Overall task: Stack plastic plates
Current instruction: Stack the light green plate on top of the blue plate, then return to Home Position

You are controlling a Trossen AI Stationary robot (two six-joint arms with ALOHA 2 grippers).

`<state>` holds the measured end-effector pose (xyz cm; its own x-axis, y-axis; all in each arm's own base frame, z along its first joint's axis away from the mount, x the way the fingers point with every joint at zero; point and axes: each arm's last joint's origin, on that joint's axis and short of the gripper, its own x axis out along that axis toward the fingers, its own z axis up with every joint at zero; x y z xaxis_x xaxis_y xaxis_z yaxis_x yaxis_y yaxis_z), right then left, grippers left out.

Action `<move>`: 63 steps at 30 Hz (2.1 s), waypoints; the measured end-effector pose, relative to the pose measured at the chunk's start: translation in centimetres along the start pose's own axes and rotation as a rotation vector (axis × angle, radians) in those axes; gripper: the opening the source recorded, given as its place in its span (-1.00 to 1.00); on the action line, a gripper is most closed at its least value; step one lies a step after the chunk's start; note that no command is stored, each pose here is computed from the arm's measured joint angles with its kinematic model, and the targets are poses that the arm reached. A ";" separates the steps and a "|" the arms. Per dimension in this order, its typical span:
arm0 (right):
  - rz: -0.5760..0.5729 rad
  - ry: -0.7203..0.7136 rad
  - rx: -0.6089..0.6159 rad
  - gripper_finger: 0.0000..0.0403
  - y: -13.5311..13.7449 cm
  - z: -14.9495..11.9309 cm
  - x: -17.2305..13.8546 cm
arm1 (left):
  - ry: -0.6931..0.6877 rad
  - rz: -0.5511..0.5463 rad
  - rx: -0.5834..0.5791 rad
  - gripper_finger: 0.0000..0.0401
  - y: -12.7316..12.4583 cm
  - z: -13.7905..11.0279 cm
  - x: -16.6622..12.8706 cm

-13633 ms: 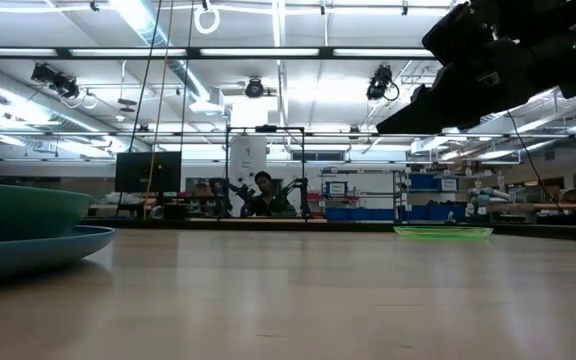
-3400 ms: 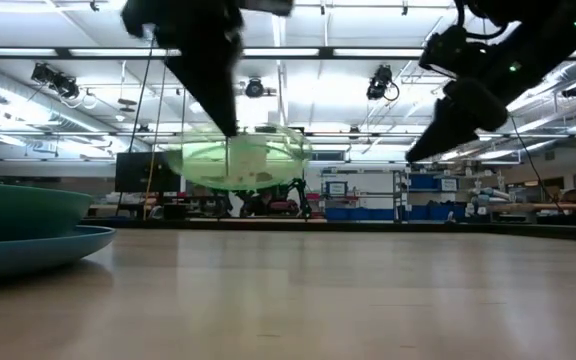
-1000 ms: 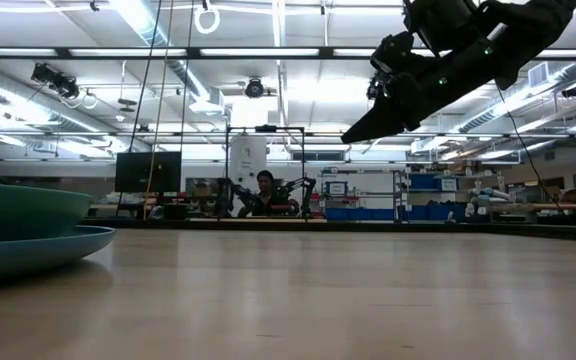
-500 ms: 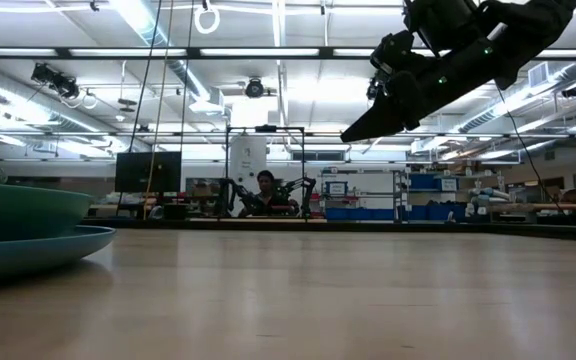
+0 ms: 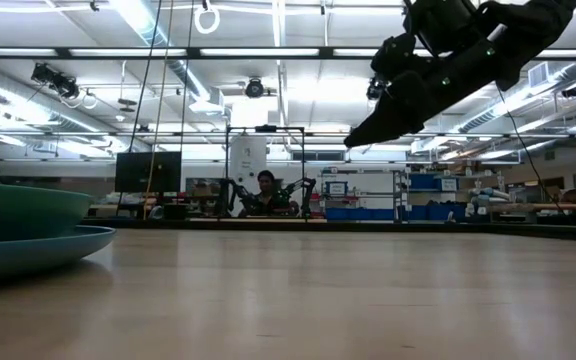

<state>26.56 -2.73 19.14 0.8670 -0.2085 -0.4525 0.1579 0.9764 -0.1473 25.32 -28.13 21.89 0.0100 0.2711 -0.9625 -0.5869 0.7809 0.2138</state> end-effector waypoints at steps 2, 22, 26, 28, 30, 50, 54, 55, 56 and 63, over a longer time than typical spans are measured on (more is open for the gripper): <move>0.004 0.011 0.013 -0.24 0.0 -0.1 0.0 | 0.000 -0.009 0.006 -0.15 0.1 -0.3 -0.3; 0.142 -0.167 0.067 -0.24 -1.1 1.3 -5.0 | -0.521 0.102 0.199 -0.53 3.4 4.0 -3.0; 0.130 -0.235 0.103 -0.24 -2.0 0.8 -6.7 | -0.574 0.151 0.259 -0.67 4.2 6.9 -3.1; 0.131 -0.269 0.111 -0.24 -2.3 0.5 -7.7 | -0.576 0.167 0.298 -0.73 4.4 8.5 -2.9; 0.122 -0.302 0.128 -0.24 -2.5 0.1 -8.7 | -0.574 0.175 0.346 -0.80 4.5 10.2 -2.6; 0.158 -0.438 0.407 -0.24 -2.9 -4.8 -13.4 | -0.764 0.037 0.590 -0.98 13.8 16.5 -3.5; 0.137 -0.445 0.428 -0.24 -2.9 -5.1 -14.1 | -0.887 -0.014 0.545 -0.98 16.8 14.4 -2.0; 0.129 -0.460 0.428 -0.24 -3.0 -5.1 -14.3 | -0.929 -0.033 0.534 -0.98 17.3 13.8 -1.6; 0.126 -0.475 0.427 -0.24 -3.0 -5.0 -14.5 | -0.968 -0.056 0.519 -0.98 17.9 13.1 -1.0; 0.085 -0.548 0.362 -0.24 -3.0 -4.9 -15.7 | -1.126 -0.237 0.410 -0.97 21.6 9.1 2.3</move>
<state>10.15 -2.67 22.35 0.9833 -0.1648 0.0773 0.1447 0.9653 0.2173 20.02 -5.52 25.82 0.8973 0.2745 -0.3458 -0.1783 0.9418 0.2851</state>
